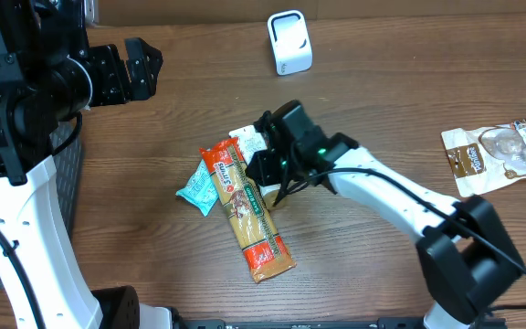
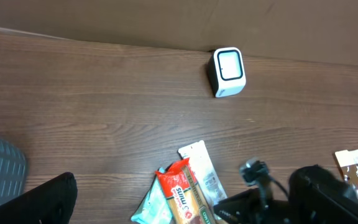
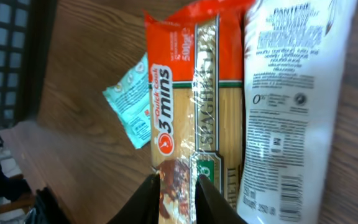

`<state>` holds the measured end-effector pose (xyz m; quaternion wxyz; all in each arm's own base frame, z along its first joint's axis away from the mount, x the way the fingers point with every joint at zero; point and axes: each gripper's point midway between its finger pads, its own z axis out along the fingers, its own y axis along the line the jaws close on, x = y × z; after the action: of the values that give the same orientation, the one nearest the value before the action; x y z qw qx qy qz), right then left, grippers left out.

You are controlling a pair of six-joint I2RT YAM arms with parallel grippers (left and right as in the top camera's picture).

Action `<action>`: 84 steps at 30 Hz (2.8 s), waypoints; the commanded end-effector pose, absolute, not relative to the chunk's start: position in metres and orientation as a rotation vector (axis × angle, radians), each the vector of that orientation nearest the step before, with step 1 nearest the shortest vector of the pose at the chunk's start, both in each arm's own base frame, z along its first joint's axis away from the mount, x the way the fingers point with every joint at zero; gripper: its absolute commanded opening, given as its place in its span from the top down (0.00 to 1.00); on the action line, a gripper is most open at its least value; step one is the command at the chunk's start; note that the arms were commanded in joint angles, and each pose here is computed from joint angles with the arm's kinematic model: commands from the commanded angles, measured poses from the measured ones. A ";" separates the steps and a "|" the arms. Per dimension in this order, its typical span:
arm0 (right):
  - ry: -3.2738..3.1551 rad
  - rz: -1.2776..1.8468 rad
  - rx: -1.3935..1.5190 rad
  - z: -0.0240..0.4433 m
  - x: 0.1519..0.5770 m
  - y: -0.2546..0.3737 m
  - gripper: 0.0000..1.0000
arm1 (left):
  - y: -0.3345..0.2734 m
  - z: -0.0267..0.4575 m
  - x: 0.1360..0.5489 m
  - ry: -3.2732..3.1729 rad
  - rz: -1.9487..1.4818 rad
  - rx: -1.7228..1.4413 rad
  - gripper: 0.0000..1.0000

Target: Scan the item barcode

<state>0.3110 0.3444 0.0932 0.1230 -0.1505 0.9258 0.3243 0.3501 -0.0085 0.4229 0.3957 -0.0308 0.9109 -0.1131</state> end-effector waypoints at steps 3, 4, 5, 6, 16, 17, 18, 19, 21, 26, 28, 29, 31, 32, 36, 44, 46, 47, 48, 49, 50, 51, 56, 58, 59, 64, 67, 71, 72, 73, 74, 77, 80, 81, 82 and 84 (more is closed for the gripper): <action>2.771 0.824 -0.300 0.064 0.319 0.339 0.84 | -0.004 0.426 0.351 2.299 -0.272 -0.086 0.00; 2.784 0.818 -0.299 0.058 0.318 0.339 0.84 | -0.004 0.426 0.351 2.299 -0.272 -0.086 0.00; 2.794 0.818 -0.300 0.055 0.317 0.339 0.84 | -0.004 0.426 0.351 2.299 -0.272 -0.086 0.00; 2.807 0.820 -0.300 0.051 0.316 0.339 0.84 | -0.004 0.426 0.351 2.299 -0.272 -0.086 0.00; 2.939 0.809 -0.261 0.035 0.295 0.331 0.84 | -0.004 0.426 0.351 2.299 -0.272 -0.086 0.00; 2.964 0.768 -0.248 0.032 0.292 0.324 0.84 | -0.004 0.426 0.351 2.299 -0.272 -0.086 0.00; 2.979 0.728 -0.234 0.029 0.292 0.319 0.84 | -0.004 0.426 0.351 2.299 -0.272 -0.086 0.00; 2.998 0.664 -0.214 0.025 0.292 0.310 0.84 | -0.004 0.426 0.351 2.299 -0.272 -0.086 0.00; 3.020 0.563 -0.182 0.019 0.293 0.294 0.84 | -0.004 0.426 0.351 2.299 -0.272 -0.086 0.00; 3.049 0.417 -0.183 0.013 0.302 0.258 0.83 | -0.004 0.426 0.351 2.299 -0.272 -0.086 0.00; 3.061 0.398 -0.110 0.012 0.314 0.236 0.82 | -0.004 0.426 0.351 2.299 -0.272 -0.086 0.00; 3.061 0.396 -0.078 0.012 0.319 0.229 0.82 | -0.004 0.426 0.351 2.299 -0.272 -0.086 0.00; 3.051 0.404 -0.022 0.013 0.332 0.211 0.79 | -0.004 0.426 0.351 2.299 -0.272 -0.086 0.00; 3.042 0.405 0.017 0.013 0.339 0.202 0.76 | -0.004 0.426 0.351 2.299 -0.272 -0.086 0.01; 2.973 0.537 0.060 0.019 0.366 0.185 0.64 | -0.004 0.426 0.351 2.299 -0.272 -0.086 0.00; 2.889 0.979 0.084 0.046 0.373 0.222 0.42 | -0.004 0.426 0.351 2.299 -0.272 -0.086 0.01; 2.911 0.923 0.194 0.042 0.371 0.230 0.39 | -0.004 0.426 0.351 2.299 -0.272 -0.086 0.01; 2.914 0.883 0.267 0.040 0.372 0.232 0.37 | -0.004 0.426 0.351 2.299 -0.272 -0.086 0.01; 2.908 0.834 0.356 0.037 0.373 0.235 0.32 | -0.004 0.426 0.351 2.299 -0.272 -0.086 0.00; 2.895 0.794 0.433 0.035 0.375 0.237 0.24 | -0.004 0.426 0.351 2.299 -0.272 -0.086 0.00; 2.871 0.744 0.522 0.034 0.378 0.238 0.16 | -0.004 0.426 0.351 2.299 -0.272 -0.086 0.00; 2.844 0.703 0.593 0.032 0.381 0.238 0.11 | -0.004 0.426 0.351 2.299 -0.272 -0.086 0.00; 2.667 0.582 0.738 0.035 0.399 0.247 0.16 | -0.004 0.426 0.351 2.299 -0.272 -0.086 0.00; 2.621 0.563 0.753 0.035 0.403 0.251 0.20 | -0.004 0.426 0.351 2.299 -0.272 -0.086 0.00; 2.601 0.557 0.753 0.035 0.406 0.253 0.22 | -0.004 0.426 0.351 2.299 -0.272 -0.086 0.01; 2.612 0.532 0.744 0.010 0.408 0.258 0.27 | -0.004 0.426 0.351 2.299 -0.272 -0.086 0.00; 2.647 0.496 0.748 -0.006 0.403 0.256 0.31 | -0.004 0.426 0.351 2.299 -0.272 -0.086 0.01; 2.686 0.449 0.637 -0.010 0.399 0.253 0.59 | -0.004 0.426 0.351 2.299 -0.272 -0.086 0.00; 2.695 0.437 0.574 -0.010 0.400 0.252 0.61 | -0.004 0.426 0.351 2.299 -0.272 -0.086 0.01; 2.703 0.429 0.524 -0.010 0.399 0.252 0.62 | -0.004 0.426 0.351 2.299 -0.272 -0.086 0.00; 2.715 0.426 0.464 -0.011 0.399 0.252 0.62 | -0.004 0.426 0.351 2.299 -0.272 -0.086 0.00; 2.767 0.476 0.287 -0.011 0.395 0.255 0.62 | -0.004 0.426 0.351 2.299 -0.272 -0.086 0.00; 2.824 0.633 0.006 -0.002 0.391 0.256 0.54 | -0.004 0.426 0.351 2.299 -0.272 -0.086 0.00; 2.832 0.672 -0.075 0.002 0.390 0.254 0.53 | -0.004 0.426 0.351 2.299 -0.272 -0.086 0.00; 2.841 0.707 -0.156 0.005 0.389 0.249 0.51 | -0.004 0.426 0.351 2.299 -0.272 -0.086 0.00; 2.862 0.739 -0.248 0.009 0.387 0.233 0.48 | -0.004 0.426 0.351 2.299 -0.272 -0.086 0.00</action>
<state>0.3954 0.2475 0.0138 0.1229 0.0374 0.9683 0.2143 0.3501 -0.0085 0.4229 0.3957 -0.0308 0.9109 -0.1131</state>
